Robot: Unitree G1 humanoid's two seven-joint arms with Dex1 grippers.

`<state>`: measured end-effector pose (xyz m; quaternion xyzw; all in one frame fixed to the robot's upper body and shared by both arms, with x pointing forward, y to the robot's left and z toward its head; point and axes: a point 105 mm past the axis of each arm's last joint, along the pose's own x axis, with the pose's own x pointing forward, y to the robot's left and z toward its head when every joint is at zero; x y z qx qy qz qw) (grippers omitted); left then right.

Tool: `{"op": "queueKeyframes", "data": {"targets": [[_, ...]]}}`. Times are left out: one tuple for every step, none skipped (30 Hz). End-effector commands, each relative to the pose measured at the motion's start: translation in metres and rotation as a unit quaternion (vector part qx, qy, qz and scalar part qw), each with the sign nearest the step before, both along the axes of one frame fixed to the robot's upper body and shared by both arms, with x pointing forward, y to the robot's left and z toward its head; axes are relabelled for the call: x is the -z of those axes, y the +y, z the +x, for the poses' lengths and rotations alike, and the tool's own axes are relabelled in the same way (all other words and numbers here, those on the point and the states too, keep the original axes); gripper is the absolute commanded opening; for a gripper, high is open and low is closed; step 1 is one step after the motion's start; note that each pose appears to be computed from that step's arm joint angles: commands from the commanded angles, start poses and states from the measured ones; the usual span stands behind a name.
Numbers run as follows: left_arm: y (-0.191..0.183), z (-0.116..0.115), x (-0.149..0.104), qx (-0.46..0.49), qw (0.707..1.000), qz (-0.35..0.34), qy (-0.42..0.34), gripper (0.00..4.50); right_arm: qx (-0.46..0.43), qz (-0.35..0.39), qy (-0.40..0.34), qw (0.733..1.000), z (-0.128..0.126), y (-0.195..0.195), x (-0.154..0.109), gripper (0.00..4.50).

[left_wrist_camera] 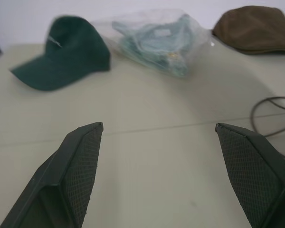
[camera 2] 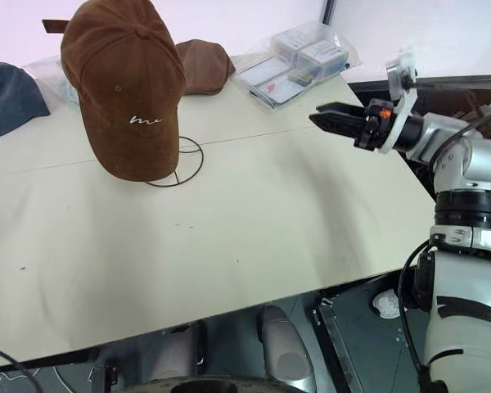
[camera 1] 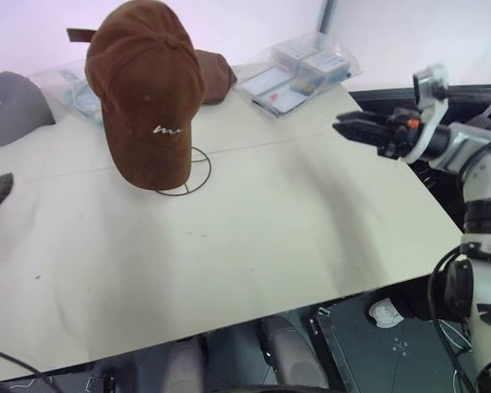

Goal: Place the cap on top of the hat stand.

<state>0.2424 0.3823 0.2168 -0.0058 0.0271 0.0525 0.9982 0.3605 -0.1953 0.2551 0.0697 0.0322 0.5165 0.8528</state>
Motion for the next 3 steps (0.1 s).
{"op": "queueKeyframes", "data": {"targets": [[-0.0056,-0.0022,-0.0058,0.005,1.0,0.003,-0.011,3.93,0.004,-0.002,-0.039,0.999,-0.0077,-0.0037,-0.0168,2.55],[-0.0059,-0.0022,-0.0045,0.006,1.0,0.003,-0.007,3.93,0.004,-0.002,-0.038,0.999,-0.0084,-0.0031,-0.0154,2.55],[-0.006,-0.0022,-0.0047,0.006,1.0,0.01,-0.005,3.93,0.004,-0.002,-0.036,0.999,-0.009,-0.0026,-0.0139,2.55]]}}
